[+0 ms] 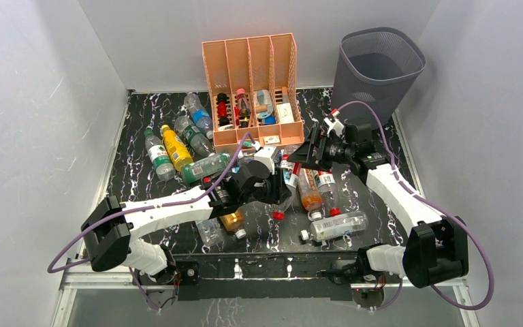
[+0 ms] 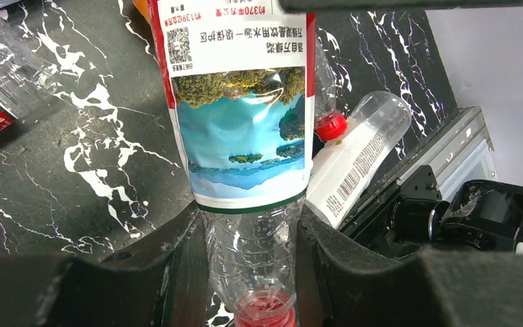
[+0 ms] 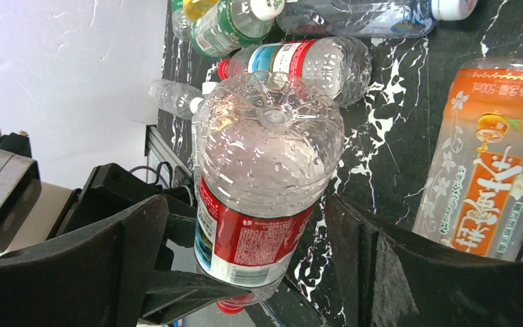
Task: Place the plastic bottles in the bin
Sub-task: Pick up the plastic bottle at the center of the board.
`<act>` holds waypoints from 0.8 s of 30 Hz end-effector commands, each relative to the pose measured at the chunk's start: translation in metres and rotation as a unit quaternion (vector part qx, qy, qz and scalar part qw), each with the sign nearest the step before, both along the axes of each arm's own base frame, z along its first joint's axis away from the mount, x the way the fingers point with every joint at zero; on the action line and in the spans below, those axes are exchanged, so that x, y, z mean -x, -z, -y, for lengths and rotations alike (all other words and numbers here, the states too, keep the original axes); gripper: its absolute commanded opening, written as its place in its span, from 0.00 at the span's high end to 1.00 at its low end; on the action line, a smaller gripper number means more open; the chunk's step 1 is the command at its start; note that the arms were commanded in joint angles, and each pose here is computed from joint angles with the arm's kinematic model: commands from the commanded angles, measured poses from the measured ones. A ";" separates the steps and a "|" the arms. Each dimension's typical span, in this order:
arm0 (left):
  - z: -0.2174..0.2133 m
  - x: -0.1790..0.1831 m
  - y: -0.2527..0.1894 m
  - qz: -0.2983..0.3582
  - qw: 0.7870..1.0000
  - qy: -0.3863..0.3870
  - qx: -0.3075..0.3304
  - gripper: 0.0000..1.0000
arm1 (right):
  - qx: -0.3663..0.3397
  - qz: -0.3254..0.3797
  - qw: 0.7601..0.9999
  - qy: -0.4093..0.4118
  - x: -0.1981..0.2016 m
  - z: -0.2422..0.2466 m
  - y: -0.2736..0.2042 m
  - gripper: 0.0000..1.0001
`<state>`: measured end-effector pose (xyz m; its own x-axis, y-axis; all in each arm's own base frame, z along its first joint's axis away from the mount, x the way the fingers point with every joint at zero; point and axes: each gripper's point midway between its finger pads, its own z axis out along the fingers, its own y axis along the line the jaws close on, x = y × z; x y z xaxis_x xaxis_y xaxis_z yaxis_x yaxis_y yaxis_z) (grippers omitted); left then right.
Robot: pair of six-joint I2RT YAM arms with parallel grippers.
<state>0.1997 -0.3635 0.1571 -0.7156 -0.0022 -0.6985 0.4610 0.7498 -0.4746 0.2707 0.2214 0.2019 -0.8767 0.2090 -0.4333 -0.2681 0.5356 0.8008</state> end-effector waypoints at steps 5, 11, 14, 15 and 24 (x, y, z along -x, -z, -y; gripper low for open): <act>0.015 0.000 -0.032 0.025 0.999 0.016 0.038 0.82 | -0.004 0.036 0.999 -0.012 -0.007 -0.015 -0.015 0.02; 0.015 0.000 -0.032 0.026 0.999 0.017 0.036 0.78 | -0.003 0.033 0.999 -0.020 -0.005 -0.021 -0.008 0.19; 0.015 0.000 -0.030 0.025 0.999 0.017 0.036 0.70 | -0.003 0.028 0.999 -0.023 -0.004 -0.022 -0.004 0.31; 0.015 0.000 -0.030 0.025 0.999 0.016 0.035 0.67 | -0.002 0.028 0.999 -0.023 -0.004 -0.022 -0.003 0.34; 0.010 0.001 -0.027 0.021 0.999 0.010 0.030 0.43 | 0.004 0.031 0.999 -0.019 -0.005 -0.020 0.000 0.47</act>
<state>0.1988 -0.3670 0.1606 -0.7086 -0.0009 -0.7056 0.4729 0.7415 -0.4759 0.2700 0.2369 0.1894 -0.8847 0.1750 -0.4322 -0.2766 0.5492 0.7886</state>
